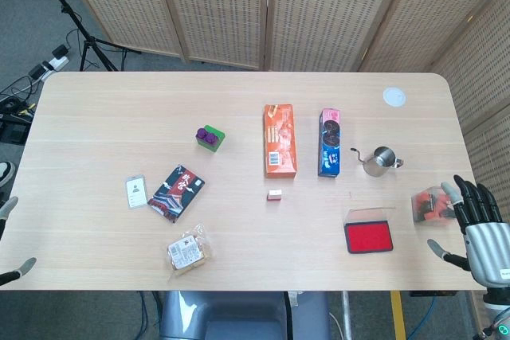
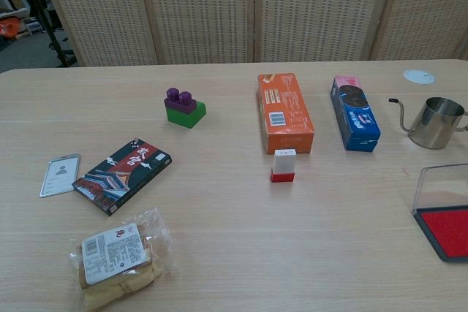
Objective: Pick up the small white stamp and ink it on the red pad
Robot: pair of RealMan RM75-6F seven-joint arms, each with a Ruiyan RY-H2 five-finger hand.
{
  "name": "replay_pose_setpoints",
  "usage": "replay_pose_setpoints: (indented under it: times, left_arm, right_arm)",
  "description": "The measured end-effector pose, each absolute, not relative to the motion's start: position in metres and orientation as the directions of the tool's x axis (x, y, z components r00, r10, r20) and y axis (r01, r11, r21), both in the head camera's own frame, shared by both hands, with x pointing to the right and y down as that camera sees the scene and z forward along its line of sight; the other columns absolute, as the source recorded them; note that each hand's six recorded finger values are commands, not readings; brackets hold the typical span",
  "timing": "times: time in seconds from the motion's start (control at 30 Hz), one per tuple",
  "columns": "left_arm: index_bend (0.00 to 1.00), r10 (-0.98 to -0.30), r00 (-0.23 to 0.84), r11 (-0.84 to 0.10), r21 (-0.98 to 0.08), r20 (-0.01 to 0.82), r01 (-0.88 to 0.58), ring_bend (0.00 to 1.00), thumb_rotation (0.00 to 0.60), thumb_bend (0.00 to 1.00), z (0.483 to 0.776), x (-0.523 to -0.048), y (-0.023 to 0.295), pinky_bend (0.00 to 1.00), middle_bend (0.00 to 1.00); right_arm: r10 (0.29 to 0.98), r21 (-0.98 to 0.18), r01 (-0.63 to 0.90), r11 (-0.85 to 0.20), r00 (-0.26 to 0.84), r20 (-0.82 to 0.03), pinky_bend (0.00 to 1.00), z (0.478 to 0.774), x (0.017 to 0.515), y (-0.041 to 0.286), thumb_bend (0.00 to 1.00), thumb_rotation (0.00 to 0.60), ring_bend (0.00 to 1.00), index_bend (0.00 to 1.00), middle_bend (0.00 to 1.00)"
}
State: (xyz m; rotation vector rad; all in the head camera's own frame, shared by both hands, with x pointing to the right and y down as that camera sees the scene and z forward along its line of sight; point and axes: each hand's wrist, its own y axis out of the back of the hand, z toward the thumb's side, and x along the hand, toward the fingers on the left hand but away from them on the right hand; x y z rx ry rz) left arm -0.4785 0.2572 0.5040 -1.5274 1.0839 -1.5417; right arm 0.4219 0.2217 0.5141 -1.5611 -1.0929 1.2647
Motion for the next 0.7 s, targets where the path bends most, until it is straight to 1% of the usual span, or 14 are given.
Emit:
replay_pose_setpoints:
  times: [0.3, 0.43, 0.5, 0.53, 0.57, 0.6, 0.63, 0.67, 0.7]
  left_arm:
    - [0.00, -0.909, -0.065, -0.407, -0.910, 0.412, -0.077, 0.00, 0.600, 0.00, 0.505, -0.479, 0.257, 0.00, 0.00]
    - [0.00, -0.911, -0.066, -0.402, -0.912, 0.407, -0.076, 0.00, 0.600, 0.00, 0.504, -0.479, 0.256, 0.00, 0.00]
    - [0.00, -0.911, -0.069, -0.402, -0.913, 0.407, -0.075, 0.00, 0.600, 0.00, 0.504, -0.479, 0.256, 0.00, 0.00]
    - [0.00, -0.911, -0.071, -0.402, -0.913, 0.407, -0.075, 0.00, 0.600, 0.00, 0.504, -0.480, 0.256, 0.00, 0.00]
    - [0.00, -0.911, -0.074, -0.401, -0.913, 0.406, -0.075, 0.00, 0.600, 0.00, 0.504, -0.480, 0.256, 0.00, 0.00]
    - [0.00, -0.911, -0.076, -0.401, -0.913, 0.406, -0.075, 0.00, 0.600, 0.00, 0.504, -0.480, 0.255, 0.00, 0.00]
    - [0.00, -0.911, -0.078, -0.400, -0.913, 0.405, -0.074, 0.00, 0.600, 0.00, 0.505, -0.480, 0.255, 0.00, 0.00]
    - [0.00, -0.911, -0.080, -0.399, -0.914, 0.405, -0.075, 0.00, 0.600, 0.00, 0.505, -0.480, 0.254, 0.00, 0.00]
    - [0.00, -0.911, -0.083, -0.399, -0.914, 0.404, -0.075, 0.00, 0.600, 0.00, 0.505, -0.480, 0.254, 0.00, 0.00]
  right_arm:
    - [0.952, -0.948, 0.122, -0.295, 0.120, -0.281, 0.00, 0.519, 0.421, 0.221, 0.00, 0.600, 0.00, 0.00, 0.00]
    - [0.951, -0.946, 0.125, -0.299, 0.126, -0.284, 0.00, 0.521, 0.420, 0.216, 0.00, 0.600, 0.00, 0.00, 0.00]
    - [0.952, -0.947, 0.127, -0.294, 0.130, -0.278, 0.02, 0.521, 0.420, 0.212, 0.00, 0.600, 0.02, 0.00, 0.04]
    - [0.953, -0.950, 0.125, -0.287, 0.134, -0.271, 0.08, 0.521, 0.420, 0.208, 0.00, 0.600, 0.08, 0.00, 0.10]
    - [0.954, -0.951, 0.122, -0.284, 0.140, -0.266, 0.18, 0.522, 0.419, 0.205, 0.00, 0.600, 0.17, 0.00, 0.19]
    - [0.954, -0.953, 0.118, -0.281, 0.147, -0.263, 0.28, 0.522, 0.418, 0.201, 0.00, 0.600, 0.24, 0.00, 0.26]
    - [0.953, -0.954, 0.112, -0.277, 0.158, -0.258, 0.39, 0.523, 0.416, 0.196, 0.00, 0.600, 0.33, 0.00, 0.33]
    - [0.952, -0.955, 0.107, -0.275, 0.170, -0.255, 0.54, 0.523, 0.414, 0.191, 0.00, 0.600, 0.44, 0.00, 0.42]
    - [0.950, -0.957, 0.102, -0.273, 0.184, -0.251, 0.62, 0.523, 0.411, 0.186, 0.00, 0.600, 0.50, 0.00, 0.48]
